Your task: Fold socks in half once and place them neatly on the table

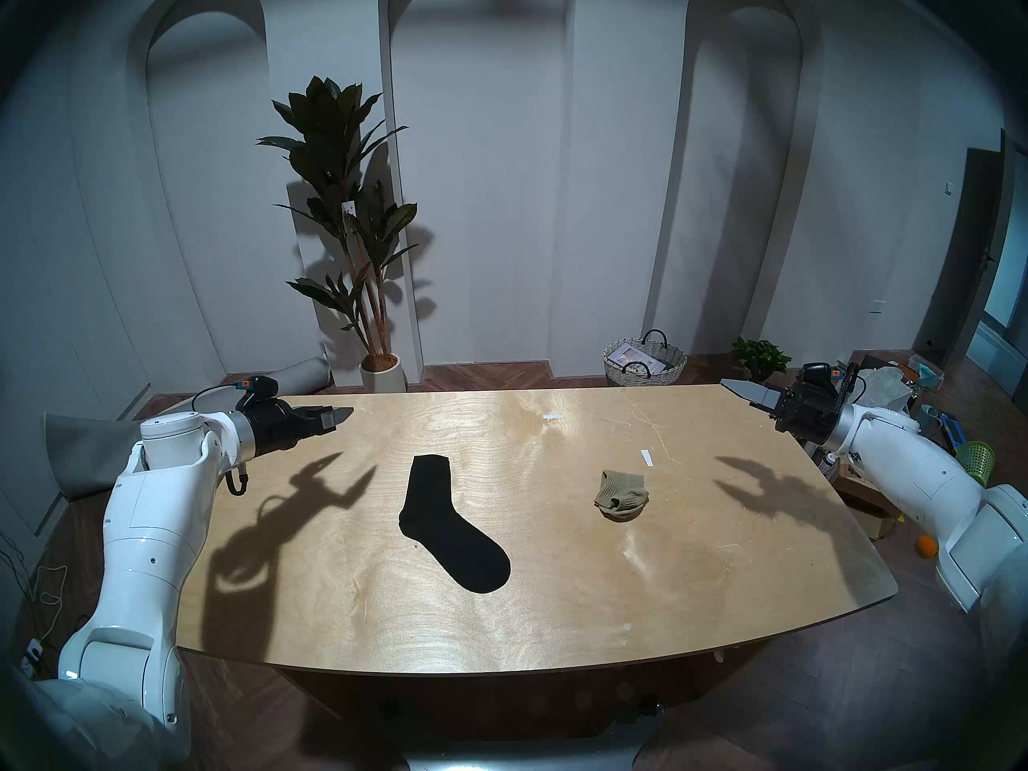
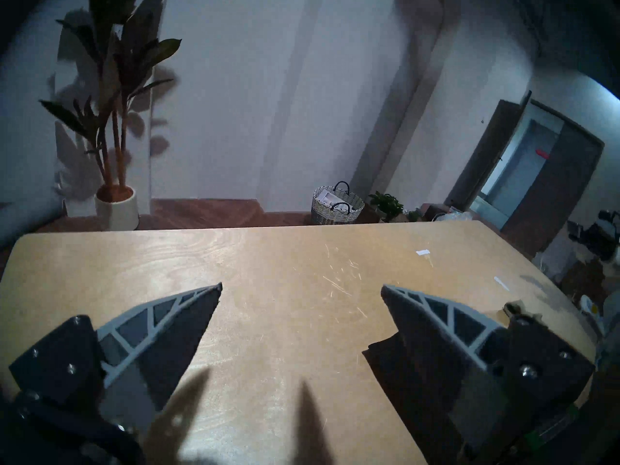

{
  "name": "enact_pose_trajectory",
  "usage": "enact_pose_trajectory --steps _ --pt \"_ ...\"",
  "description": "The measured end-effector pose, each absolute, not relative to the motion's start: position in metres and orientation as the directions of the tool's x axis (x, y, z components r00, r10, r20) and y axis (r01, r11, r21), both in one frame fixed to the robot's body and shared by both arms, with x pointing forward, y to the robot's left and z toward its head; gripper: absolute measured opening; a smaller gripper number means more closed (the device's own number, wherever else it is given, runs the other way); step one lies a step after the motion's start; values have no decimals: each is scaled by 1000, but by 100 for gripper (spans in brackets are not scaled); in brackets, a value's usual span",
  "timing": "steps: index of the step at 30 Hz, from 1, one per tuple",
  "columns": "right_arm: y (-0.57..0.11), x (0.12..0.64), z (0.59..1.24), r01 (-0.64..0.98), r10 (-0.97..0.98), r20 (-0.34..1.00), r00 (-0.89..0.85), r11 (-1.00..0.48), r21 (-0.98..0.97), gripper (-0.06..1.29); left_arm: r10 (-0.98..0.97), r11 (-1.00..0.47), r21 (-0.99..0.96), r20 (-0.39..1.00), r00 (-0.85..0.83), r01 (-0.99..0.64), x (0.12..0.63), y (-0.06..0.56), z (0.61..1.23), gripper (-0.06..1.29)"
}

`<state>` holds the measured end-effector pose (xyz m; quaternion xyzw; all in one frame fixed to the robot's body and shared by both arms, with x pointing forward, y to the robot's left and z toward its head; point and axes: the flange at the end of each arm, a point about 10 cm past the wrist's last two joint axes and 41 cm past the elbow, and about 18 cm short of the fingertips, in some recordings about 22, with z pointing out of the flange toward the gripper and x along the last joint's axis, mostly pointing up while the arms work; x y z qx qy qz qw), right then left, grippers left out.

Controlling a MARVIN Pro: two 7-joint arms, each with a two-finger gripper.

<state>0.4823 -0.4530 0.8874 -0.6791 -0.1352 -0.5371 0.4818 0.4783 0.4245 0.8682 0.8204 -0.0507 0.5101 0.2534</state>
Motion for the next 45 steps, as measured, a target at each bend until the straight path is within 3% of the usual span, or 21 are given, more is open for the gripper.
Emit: enact_pose_trajectory --steps 27,37,45 --pt "-447 488 887 733 -360 888 286 -514 -445 120 410 -743 651 626 663 -155 511 422 858 124" --pt "-451 479 871 680 -483 795 367 -443 -584 120 329 -736 660 543 773 -150 510 411 832 124" --pt "-480 480 877 602 -556 781 286 -530 -598 120 269 -748 638 542 796 -181 514 408 830 124"
